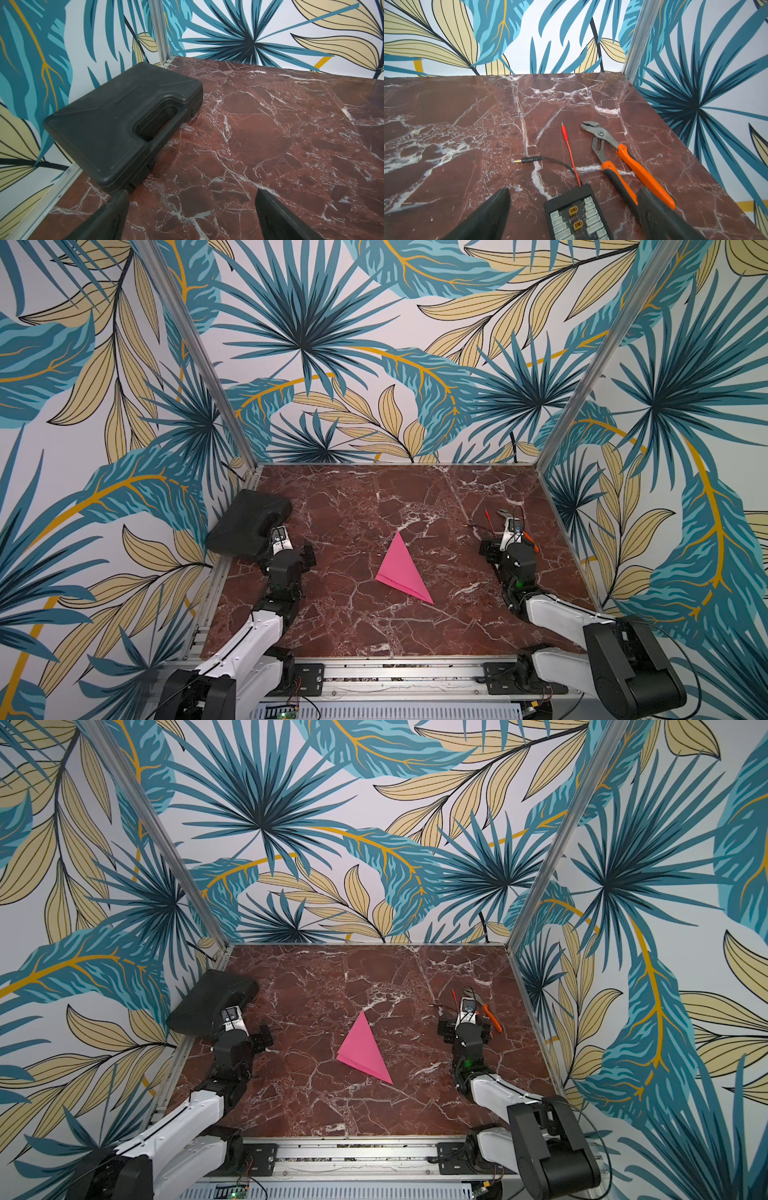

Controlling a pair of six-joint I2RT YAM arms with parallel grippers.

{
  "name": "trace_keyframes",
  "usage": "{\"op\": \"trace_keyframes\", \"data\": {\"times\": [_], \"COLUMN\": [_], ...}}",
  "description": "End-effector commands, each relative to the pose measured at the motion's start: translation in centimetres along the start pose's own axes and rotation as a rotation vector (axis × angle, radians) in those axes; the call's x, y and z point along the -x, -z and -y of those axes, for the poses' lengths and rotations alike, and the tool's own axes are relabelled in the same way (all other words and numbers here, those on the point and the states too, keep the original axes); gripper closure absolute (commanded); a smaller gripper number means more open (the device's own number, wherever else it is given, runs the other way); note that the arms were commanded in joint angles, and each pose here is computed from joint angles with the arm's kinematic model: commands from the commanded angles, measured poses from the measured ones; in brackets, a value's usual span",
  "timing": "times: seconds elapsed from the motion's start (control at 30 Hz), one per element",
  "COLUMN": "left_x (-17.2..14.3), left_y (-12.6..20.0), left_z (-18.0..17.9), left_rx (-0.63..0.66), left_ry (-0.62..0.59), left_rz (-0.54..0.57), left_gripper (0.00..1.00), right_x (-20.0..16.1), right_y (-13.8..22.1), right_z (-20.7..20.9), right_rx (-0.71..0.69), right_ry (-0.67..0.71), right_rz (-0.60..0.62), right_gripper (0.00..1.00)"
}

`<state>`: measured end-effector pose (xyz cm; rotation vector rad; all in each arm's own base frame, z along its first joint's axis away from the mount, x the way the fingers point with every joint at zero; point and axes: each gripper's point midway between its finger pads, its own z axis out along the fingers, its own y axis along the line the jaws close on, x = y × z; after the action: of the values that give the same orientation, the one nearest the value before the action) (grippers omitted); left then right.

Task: Fold the square paper diagonally
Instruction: Reset both arms

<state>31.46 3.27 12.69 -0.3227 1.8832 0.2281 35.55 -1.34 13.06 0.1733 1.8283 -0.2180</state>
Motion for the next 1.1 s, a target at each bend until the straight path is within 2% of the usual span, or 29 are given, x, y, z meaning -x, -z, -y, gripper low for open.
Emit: {"op": "trace_keyframes", "data": {"times": [0.0, 0.13, 0.27, 0.37, 0.53, 0.63, 0.73, 0.8, 0.93, 1.07], "left_x": [2.4, 3.1, 3.5, 3.8, 1.8, 1.7, 2.0, 1.8, 2.1, 2.0], "left_y": [-0.2, -0.5, -1.4, -2.2, -4.3, -5.6, -7.2, -7.8, -7.7, -7.9], "left_z": [0.1, 1.0, 1.2, 1.6, 2.3, 3.2, 2.2, 1.5, 1.5, 2.1], "left_rx": [-0.018, -0.098, -0.116, -0.139, -0.162, -0.187, -0.125, -0.087, -0.093, -0.117], "left_ry": [-0.017, -0.015, -0.007, -0.014, -0.015, -0.052, -0.021, 0.001, 0.0, -0.02], "left_rz": [0.125, 0.182, 0.228, 0.269, 0.289, 0.2, 0.176, 0.115, 0.158, 0.14], "left_gripper": [0.0, 0.0, 0.0, 0.0, 0.0, 0.0, 0.0, 0.0, 0.0, 0.0], "right_x": [1.7, 0.6, -0.3, -0.6, -0.8, -0.8, -0.8, -0.8, -0.8, -0.8], "right_y": [-0.8, -1.7, -3.3, -4.6, -4.8, -4.8, -4.8, -4.8, -4.8, -4.8], "right_z": [-0.9, -1.8, -2.4, -1.8, -1.3, -1.3, -1.3, -1.3, -1.3, -1.3], "right_rx": [0.07, 0.114, 0.139, 0.124, 0.136, 0.135, 0.135, 0.135, 0.135, 0.134], "right_ry": [-0.017, 0.002, 0.021, -0.012, -0.041, -0.04, -0.039, -0.039, -0.039, -0.036], "right_rz": [0.068, 0.069, 0.049, -0.047, -0.057, -0.057, -0.058, -0.058, -0.057, -0.057], "right_gripper": [0.01, 0.0, 0.0, 0.0, 0.01, 0.01, 0.0, 0.01, 0.0, 0.0]}}
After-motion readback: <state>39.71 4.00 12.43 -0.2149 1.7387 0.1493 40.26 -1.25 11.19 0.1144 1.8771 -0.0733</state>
